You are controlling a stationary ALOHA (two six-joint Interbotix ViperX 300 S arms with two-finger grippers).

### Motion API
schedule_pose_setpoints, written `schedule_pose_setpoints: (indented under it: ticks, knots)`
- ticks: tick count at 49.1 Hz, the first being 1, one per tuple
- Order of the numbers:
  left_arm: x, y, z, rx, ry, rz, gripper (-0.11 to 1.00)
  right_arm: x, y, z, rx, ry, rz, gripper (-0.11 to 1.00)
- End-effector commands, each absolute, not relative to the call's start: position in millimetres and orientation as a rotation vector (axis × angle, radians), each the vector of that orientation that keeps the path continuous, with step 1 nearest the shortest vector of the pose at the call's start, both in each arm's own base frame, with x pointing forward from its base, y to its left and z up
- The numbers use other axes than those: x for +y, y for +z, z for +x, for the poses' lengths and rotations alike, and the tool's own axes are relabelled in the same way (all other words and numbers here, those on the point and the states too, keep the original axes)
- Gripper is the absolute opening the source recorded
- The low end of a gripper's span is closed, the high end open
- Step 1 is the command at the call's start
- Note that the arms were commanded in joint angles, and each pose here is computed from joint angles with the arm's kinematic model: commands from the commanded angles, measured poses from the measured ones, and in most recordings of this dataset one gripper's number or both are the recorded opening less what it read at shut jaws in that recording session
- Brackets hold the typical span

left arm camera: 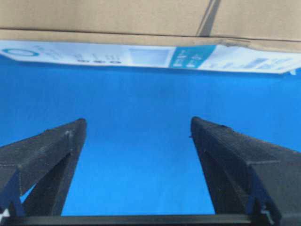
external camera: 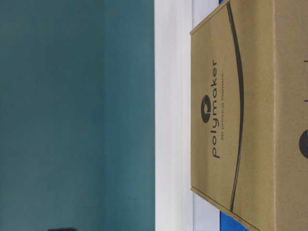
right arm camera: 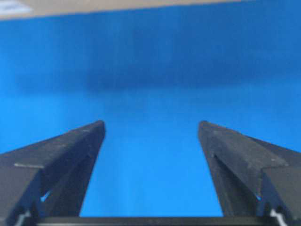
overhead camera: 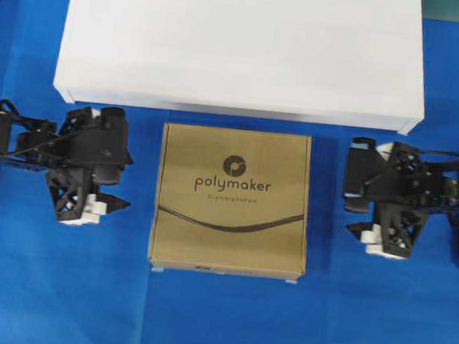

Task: Place the cardboard box on the stand after clamping it between your arms.
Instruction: 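Move both grippers inward toward the left and right sides of the box, then press both grippers against the box sides to clamp it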

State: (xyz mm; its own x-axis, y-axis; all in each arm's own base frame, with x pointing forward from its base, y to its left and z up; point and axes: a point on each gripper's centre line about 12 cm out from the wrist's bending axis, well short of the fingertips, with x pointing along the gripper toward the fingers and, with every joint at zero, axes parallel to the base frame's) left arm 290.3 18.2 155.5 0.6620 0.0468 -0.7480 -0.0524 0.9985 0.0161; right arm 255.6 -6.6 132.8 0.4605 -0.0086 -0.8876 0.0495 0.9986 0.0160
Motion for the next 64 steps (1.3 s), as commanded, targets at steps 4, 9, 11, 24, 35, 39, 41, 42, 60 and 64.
schedule_pose_setpoints:
  ticks: [4, 9, 11, 24, 35, 39, 41, 42, 60, 64]
  knots:
    - [19, 151, 307, 0.833, 0.055, -0.007, 0.86, -10, 131, 281, 1.041, -0.042, 0.042, 0.98]
    - [20, 147, 316, 0.830, 0.054, -0.007, 0.86, -10, 128, 291, 1.035, -0.040, 0.039, 0.98]
    - [20, 144, 319, 0.836, 0.054, -0.007, 0.86, -10, 126, 295, 1.035, -0.039, 0.036, 0.98]
    - [20, 135, 336, 0.858, 0.050, -0.005, 0.86, -10, 114, 316, 1.034, -0.038, 0.034, 0.98]
    - [23, 129, 342, 0.872, 0.057, -0.007, 0.86, -11, 104, 332, 0.975, -0.040, 0.035, 0.98]
    - [23, 131, 346, 0.864, 0.056, -0.006, 0.86, -12, 106, 336, 0.955, -0.040, 0.034, 0.98]
    - [23, 133, 347, 0.859, 0.055, -0.004, 0.86, -11, 107, 337, 0.951, -0.040, 0.035, 0.98]
    - [23, 132, 348, 0.859, 0.055, -0.004, 0.86, -12, 108, 338, 0.949, -0.041, 0.036, 0.98]
    - [23, 156, 360, 0.798, 0.056, -0.003, 0.86, -12, 128, 343, 0.933, -0.046, 0.049, 0.98]
    - [24, 172, 363, 0.769, 0.059, -0.001, 0.86, -12, 144, 346, 0.920, -0.045, 0.050, 0.98]
